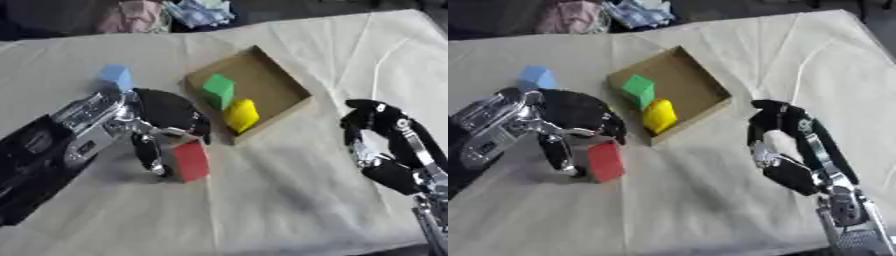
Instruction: Pick up objects on the table and place them in the box.
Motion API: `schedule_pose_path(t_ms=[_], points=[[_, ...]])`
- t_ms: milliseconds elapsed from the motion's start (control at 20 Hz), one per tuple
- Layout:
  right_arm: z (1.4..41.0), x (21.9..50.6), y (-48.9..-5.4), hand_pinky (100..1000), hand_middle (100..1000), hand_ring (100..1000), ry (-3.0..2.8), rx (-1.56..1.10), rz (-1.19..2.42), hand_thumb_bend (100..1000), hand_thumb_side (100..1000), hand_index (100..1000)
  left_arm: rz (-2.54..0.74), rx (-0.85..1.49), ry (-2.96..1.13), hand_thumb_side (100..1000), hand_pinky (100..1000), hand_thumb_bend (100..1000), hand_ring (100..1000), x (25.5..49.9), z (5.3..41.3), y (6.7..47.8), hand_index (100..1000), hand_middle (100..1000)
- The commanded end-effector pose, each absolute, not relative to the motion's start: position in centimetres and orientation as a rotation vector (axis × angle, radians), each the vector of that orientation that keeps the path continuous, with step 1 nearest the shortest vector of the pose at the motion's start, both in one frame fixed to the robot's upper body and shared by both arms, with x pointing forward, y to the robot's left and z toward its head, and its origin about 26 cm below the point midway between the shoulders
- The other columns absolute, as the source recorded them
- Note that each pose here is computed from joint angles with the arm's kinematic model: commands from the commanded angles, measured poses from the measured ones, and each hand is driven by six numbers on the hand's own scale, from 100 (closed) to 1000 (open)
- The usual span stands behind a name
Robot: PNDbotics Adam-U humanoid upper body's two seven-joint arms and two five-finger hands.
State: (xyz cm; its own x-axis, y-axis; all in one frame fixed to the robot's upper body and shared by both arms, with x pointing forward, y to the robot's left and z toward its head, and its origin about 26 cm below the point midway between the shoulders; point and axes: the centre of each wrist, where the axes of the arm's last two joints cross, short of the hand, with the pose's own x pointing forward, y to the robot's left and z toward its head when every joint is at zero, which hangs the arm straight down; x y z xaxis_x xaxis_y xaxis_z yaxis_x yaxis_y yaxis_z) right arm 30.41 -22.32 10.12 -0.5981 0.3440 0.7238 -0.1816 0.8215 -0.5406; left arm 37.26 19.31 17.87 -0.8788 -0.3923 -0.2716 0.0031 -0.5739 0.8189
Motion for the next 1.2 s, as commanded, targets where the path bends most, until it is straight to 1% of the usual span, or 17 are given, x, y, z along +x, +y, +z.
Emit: schedule_pose_path(t_ms=[50, 100, 150, 250, 300, 400, 500, 550, 800, 1000, 1200], points=[[10.9, 30.5, -22.3, 646, 595, 644, -2.115, -0.131, 0.740, 100, 407, 813, -2.692, 0.616, -1.251, 157, 785, 434, 714, 37.4, 18.9, 19.7, 728, 663], [10.9, 30.5, -22.3, 646, 595, 644, -2.115, -0.132, 0.739, 100, 407, 813, -2.673, 0.623, -1.292, 154, 784, 430, 710, 37.4, 18.9, 19.7, 722, 656], [10.9, 30.5, -22.3, 646, 595, 644, -2.115, -0.132, 0.738, 100, 406, 813, -2.649, 0.632, -1.334, 135, 767, 400, 672, 37.4, 19.0, 19.8, 677, 605], [10.9, 30.5, -22.3, 646, 595, 644, -2.114, -0.133, 0.737, 100, 405, 812, -2.586, 0.650, -1.418, 120, 753, 371, 644, 37.6, 19.5, 20.0, 644, 571], [10.9, 30.5, -22.3, 646, 595, 644, -2.114, -0.133, 0.736, 100, 405, 812, -2.548, 0.657, -1.451, 120, 753, 367, 643, 37.7, 19.7, 20.3, 642, 568], [10.9, 30.5, -22.3, 646, 594, 644, -2.114, -0.134, 0.735, 100, 405, 812, -2.481, 0.685, -1.499, 117, 753, 366, 642, 38.0, 20.7, 20.6, 643, 572], [10.8, 30.5, -22.3, 646, 593, 643, -2.112, -0.134, 0.736, 100, 406, 810, -2.426, 0.742, -1.535, 113, 759, 384, 651, 38.1, 22.3, 20.8, 654, 583], [10.8, 30.5, -22.3, 646, 593, 643, -2.111, -0.133, 0.736, 100, 405, 809, -2.392, 0.770, -1.550, 112, 757, 371, 650, 38.3, 23.1, 20.9, 659, 588], [10.6, 30.4, -22.2, 646, 592, 643, -2.102, -0.124, 0.744, 100, 407, 808, -2.183, 0.928, -1.620, 105, 761, 382, 667, 39.7, 26.5, 21.1, 682, 613], [10.4, 30.4, -22.1, 646, 591, 642, -2.097, -0.112, 0.751, 100, 409, 805, -2.067, 1.014, -1.666, 110, 760, 376, 678, 41.2, 27.4, 19.8, 702, 634], [10.4, 30.4, -21.7, 646, 590, 642, -2.098, -0.087, 0.766, 100, 408, 803, -1.994, 1.053, -1.712, 136, 764, 383, 696, 42.8, 27.1, 17.7, 722, 661]])
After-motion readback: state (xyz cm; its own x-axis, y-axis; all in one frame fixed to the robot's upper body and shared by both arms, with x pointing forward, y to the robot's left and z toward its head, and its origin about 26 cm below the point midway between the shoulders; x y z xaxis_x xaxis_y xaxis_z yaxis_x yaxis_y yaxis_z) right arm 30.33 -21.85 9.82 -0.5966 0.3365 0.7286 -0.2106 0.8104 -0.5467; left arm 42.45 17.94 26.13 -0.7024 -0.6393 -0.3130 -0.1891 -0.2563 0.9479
